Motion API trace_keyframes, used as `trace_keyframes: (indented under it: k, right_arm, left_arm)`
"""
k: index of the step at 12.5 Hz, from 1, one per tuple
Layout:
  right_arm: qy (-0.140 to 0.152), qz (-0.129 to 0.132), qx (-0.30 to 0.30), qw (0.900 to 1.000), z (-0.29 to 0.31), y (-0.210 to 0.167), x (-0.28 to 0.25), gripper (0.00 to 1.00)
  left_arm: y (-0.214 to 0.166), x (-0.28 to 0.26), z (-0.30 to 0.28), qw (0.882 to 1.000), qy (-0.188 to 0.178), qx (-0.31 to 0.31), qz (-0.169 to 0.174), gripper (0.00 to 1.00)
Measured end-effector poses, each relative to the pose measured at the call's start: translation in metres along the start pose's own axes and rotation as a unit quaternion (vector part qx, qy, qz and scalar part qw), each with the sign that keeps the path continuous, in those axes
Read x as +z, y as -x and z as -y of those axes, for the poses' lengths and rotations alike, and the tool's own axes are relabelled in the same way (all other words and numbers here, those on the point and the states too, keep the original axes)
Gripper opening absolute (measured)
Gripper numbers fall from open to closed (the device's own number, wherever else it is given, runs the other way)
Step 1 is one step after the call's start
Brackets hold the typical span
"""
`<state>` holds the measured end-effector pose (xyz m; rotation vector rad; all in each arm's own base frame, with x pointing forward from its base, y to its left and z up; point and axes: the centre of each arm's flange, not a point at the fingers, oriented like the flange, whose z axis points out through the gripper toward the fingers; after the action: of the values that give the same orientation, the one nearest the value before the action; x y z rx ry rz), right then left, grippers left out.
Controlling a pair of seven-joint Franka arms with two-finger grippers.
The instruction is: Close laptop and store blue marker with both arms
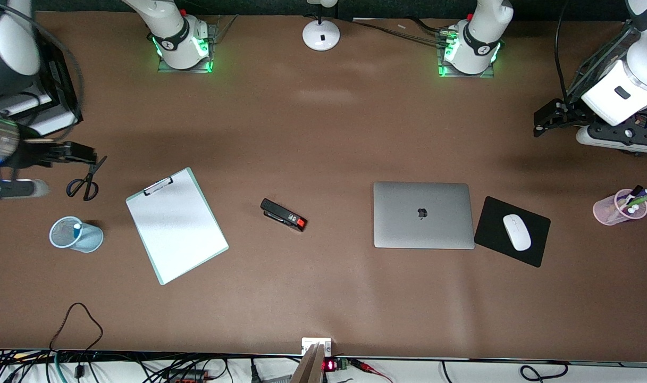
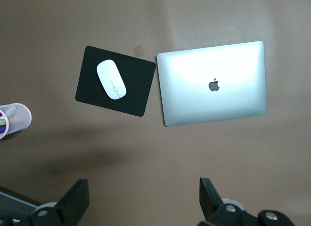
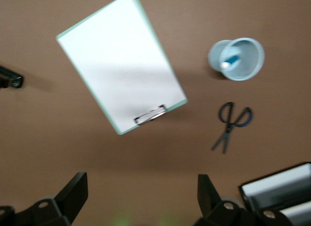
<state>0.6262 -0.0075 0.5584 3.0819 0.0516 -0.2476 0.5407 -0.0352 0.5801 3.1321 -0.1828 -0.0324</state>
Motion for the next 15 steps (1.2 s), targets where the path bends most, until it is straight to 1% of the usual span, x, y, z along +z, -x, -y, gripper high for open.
trace_keyframes:
  k: [3,7,9,12,15]
  right_arm:
    - [0.007,-0.022,0.021,1.000,-0.026,0.011,-0.019,1.00]
    - [0.001,-0.040,0.023,0.999,-0.027,0.019,-0.024,1.00]
    - [-0.006,-0.043,0.028,0.999,-0.033,0.026,-0.017,1.00]
    - [-0.010,-0.044,0.030,0.999,-0.035,0.041,-0.017,1.00]
    - [-0.011,-0.051,0.030,0.998,-0.036,0.049,-0.026,1.00]
  left_arm:
    - [0.000,0.000,0.000,1.000,0.000,0.000,0.000,1.00]
    - [-0.001,0.000,0.000,1.000,0.000,0.000,0.000,1.00]
    - [0.001,-0.003,0.000,1.000,-0.008,0.002,0.005,1.00]
    - [0.007,-0.027,-0.007,1.000,-0.015,0.008,0.012,1.00]
    - [0.006,-0.026,-0.007,1.000,-0.016,0.006,0.014,1.00]
